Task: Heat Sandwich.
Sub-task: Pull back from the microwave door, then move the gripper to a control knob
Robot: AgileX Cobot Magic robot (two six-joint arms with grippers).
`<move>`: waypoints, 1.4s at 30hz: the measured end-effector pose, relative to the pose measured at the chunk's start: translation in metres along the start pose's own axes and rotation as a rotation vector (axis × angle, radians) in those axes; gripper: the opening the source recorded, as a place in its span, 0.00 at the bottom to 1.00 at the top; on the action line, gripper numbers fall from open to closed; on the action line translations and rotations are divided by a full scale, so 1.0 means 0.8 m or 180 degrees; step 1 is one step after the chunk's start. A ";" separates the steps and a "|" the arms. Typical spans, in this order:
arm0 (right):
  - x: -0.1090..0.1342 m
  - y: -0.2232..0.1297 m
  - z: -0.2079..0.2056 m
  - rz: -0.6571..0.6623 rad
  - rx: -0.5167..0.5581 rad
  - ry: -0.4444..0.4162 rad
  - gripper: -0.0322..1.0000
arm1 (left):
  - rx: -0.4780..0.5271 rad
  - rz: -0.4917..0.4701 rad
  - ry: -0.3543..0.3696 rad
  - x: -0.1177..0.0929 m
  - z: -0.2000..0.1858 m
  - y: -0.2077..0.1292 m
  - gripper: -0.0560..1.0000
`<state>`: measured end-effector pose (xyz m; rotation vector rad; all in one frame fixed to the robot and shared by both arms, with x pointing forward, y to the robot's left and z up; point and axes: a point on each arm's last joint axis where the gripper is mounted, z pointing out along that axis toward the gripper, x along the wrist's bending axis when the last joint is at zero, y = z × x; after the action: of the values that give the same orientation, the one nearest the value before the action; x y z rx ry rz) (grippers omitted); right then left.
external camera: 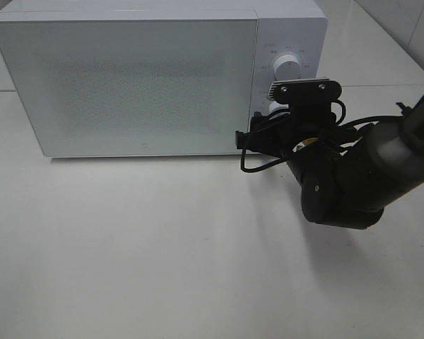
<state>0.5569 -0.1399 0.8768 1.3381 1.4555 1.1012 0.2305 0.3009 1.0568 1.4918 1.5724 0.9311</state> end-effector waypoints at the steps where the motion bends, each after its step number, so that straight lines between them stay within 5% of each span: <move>1: 0.000 0.000 0.000 0.0000 0.0000 0.0000 0.75 | 0.0000 0.0000 0.0000 0.000 0.000 0.000 0.98; 15: -0.001 0.003 0.000 0.0013 -0.0082 -0.0042 0.69 | 0.0000 -0.0003 0.0000 0.000 0.000 0.000 0.98; 21: -0.001 0.004 0.000 -0.0003 -0.0116 -0.0022 0.45 | 0.0000 -0.0003 0.0000 0.000 0.000 0.000 0.98; 42: -0.001 0.005 0.000 0.0099 -0.0142 -0.0020 0.45 | 0.0000 -0.0003 0.0000 0.000 0.000 0.000 0.98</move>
<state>0.5578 -0.1404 0.8808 1.3356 1.4020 1.1421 0.2305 0.3009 1.0568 1.4909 1.5730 0.9305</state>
